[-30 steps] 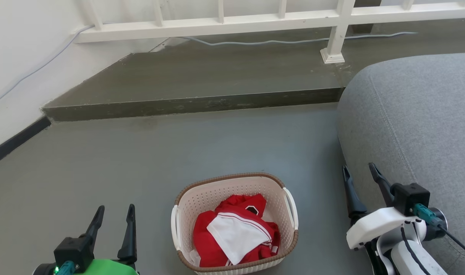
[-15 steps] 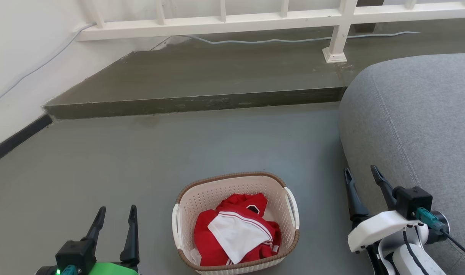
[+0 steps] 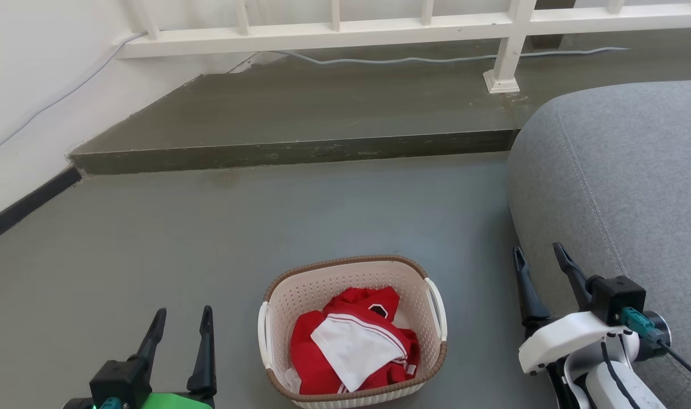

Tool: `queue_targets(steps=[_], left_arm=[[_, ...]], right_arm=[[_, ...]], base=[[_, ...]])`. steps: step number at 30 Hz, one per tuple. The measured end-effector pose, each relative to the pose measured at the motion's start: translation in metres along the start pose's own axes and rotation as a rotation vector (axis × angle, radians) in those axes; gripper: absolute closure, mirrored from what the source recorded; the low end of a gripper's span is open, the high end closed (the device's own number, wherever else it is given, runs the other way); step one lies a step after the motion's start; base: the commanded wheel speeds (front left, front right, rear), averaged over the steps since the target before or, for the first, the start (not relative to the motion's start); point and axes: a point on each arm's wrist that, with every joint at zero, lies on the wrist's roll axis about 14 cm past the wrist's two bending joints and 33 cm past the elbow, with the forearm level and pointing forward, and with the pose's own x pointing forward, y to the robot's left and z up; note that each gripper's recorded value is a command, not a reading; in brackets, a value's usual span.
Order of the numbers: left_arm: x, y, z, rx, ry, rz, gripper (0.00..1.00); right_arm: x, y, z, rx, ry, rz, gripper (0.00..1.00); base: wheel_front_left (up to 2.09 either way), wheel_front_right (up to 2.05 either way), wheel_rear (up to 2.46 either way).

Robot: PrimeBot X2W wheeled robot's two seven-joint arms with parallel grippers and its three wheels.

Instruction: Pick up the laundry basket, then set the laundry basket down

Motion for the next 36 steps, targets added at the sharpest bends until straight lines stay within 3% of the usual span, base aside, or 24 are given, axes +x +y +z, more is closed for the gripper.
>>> queue_targets(steps=[1,2,11,36], left_arm=[[-0.001,-0.001,0.001,0.001,-0.002,-0.001,0.0],[-0.002,-0.001,0.0,-0.001,0.002,0.0,1.0],[-0.006,-0.003,-0.019,-0.043,0.061,0.011,1.0],[-0.007,0.021,-0.025,-0.373,0.106,0.108,1.0]], right_arm=[[0.0,0.0,0.0,0.0,0.001,0.001,0.0],[0.0,0.001,0.0,0.001,0.002,0.001,1.0],[-0.014,0.002,-0.028,0.043,0.088,-0.016,1.0],[-0.01,-0.017,-0.03,0.425,0.135,-0.116,1.0]], base=[[0.0,0.0,0.0],[0.0,0.0,0.0],[0.0,0.0,0.0],[0.0,0.0,0.0]])
